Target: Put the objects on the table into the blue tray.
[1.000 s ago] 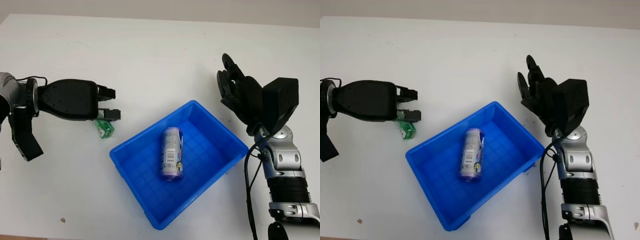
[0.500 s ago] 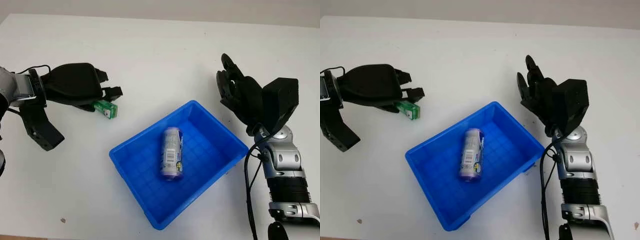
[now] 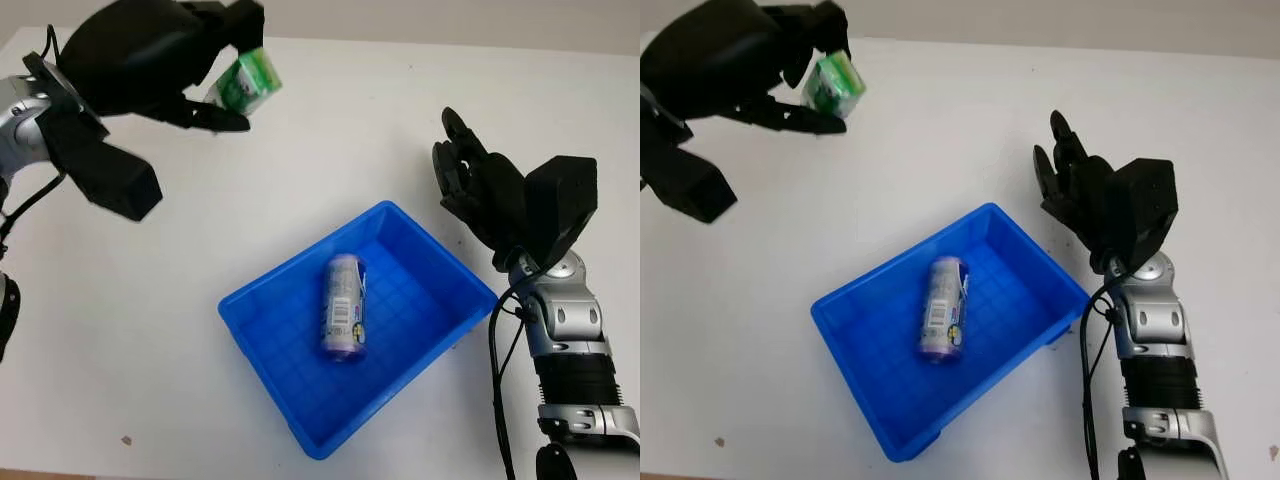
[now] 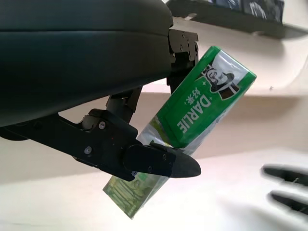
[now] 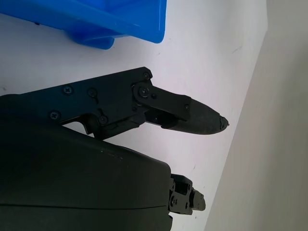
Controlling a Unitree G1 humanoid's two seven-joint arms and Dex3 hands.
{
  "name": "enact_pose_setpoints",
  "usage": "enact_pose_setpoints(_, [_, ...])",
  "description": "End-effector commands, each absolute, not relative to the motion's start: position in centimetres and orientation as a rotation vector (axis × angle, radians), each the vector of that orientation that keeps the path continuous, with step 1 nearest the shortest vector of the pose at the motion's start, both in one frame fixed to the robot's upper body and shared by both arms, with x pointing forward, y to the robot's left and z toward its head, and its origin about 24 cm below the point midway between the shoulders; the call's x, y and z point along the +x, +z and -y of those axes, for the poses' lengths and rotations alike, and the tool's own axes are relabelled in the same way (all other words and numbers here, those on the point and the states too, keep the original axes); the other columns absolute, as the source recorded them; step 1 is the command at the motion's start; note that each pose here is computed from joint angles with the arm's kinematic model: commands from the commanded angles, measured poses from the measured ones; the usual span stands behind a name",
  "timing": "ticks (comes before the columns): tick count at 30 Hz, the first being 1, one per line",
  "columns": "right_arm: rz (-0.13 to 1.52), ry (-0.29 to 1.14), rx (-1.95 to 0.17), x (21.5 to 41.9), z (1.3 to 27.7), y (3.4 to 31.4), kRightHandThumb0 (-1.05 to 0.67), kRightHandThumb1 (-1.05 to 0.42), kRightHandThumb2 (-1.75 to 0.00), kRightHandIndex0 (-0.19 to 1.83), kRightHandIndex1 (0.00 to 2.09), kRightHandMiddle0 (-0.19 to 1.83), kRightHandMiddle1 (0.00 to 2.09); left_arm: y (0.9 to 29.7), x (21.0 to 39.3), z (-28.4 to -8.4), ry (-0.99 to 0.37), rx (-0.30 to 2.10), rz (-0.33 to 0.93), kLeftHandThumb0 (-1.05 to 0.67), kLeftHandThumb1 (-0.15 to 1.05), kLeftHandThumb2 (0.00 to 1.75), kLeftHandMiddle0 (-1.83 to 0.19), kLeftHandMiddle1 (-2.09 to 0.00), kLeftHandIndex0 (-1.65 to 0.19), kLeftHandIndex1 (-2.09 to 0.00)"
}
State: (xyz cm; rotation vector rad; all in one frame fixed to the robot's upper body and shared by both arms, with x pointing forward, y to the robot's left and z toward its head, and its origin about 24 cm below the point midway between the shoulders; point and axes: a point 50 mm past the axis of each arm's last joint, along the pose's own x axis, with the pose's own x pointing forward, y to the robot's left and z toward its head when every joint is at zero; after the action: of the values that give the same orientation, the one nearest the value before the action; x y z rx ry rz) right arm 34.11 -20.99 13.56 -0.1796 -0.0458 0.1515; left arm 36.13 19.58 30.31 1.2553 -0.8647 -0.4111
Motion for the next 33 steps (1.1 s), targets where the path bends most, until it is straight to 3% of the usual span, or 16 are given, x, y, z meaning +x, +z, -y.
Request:
enact_pose_setpoints(1, [0.056,0.149,-0.171,34.2,21.0,13.7,-0.61,-1.05,-0.65,-0.19,0.04,-0.19,0.04,31.0,35.3,-19.4,-0.473,1.064,0.822,-0.43,1.05,0.29,-0.5,-1.79,-0.28,-1.71])
enact_pose_setpoints(6, [0.053,0.142,-0.171,34.3,20.8,13.7,-0.63,-1.05,-0.64,-0.18,0.04,-0.19,0.05,32.3,33.6,-18.6,-0.609,0.829,0.649,-0.43,1.05,0.27,-0.58,-1.79,-0.36,-1.7])
enact_pose_setpoints(11, [0.05,0.145,-0.169,34.3,20.7,13.6,-0.64,-1.05,-0.63,-0.19,0.04,-0.19,0.05,32.7,31.6,-17.5,-0.74,0.698,0.508,-0.43,1.05,0.26,-0.66,-1.64,-0.46,-1.61])
enact_pose_setpoints(18, [0.055,0.147,-0.162,34.5,20.5,13.4,-0.63,-1.05,-0.64,-0.19,0.04,-0.19,0.04,31.3,29.7,-15.8,-0.912,0.631,0.269,-0.44,1.05,0.27,-0.72,-1.59,-0.46,-1.57])
enact_pose_setpoints(24, [0.05,0.145,-0.167,34.3,20.4,13.2,-0.63,-1.05,-0.64,-0.19,0.04,-0.19,0.04,29.8,28.6,-14.5,-1.009,0.565,0.144,-0.44,1.05,0.26,-0.79,-1.57,-0.54,-1.55])
enact_pose_setpoints(29, [0.043,0.135,-0.168,34.2,20.4,13.2,-0.62,-1.05,-0.64,-0.19,0.04,-0.19,0.05,27.9,28.3,-14.0,-1.06,0.51,0.083,-0.42,1.05,0.28,-0.73,-1.54,-0.53,-1.5])
enact_pose_setpoints(30, [0.043,0.136,-0.164,34.2,20.4,13.1,-0.62,-1.05,-0.64,-0.19,0.04,-0.19,0.05,27.4,28.3,-14.0,-1.07,0.508,0.08,-0.41,1.05,0.3,-0.67,-1.45,-0.46,-1.42])
enact_pose_setpoints(32, [0.043,0.139,-0.159,34.3,20.3,13.1,-0.62,-1.05,-0.64,-0.19,0.04,-0.19,0.04,26.6,28.1,-14.0,-1.095,0.508,0.027,-0.42,1.05,0.31,-0.5,-0.87,-0.28,-0.95])
enact_pose_setpoints(33, [0.044,0.14,-0.157,34.3,20.3,13.1,-0.62,-1.05,-0.64,-0.19,0.04,-0.19,0.04,26.2,28.0,-14.0,-1.107,0.53,0.005,-0.47,1.05,0.32,-0.42,-0.43,-0.2,-0.57])
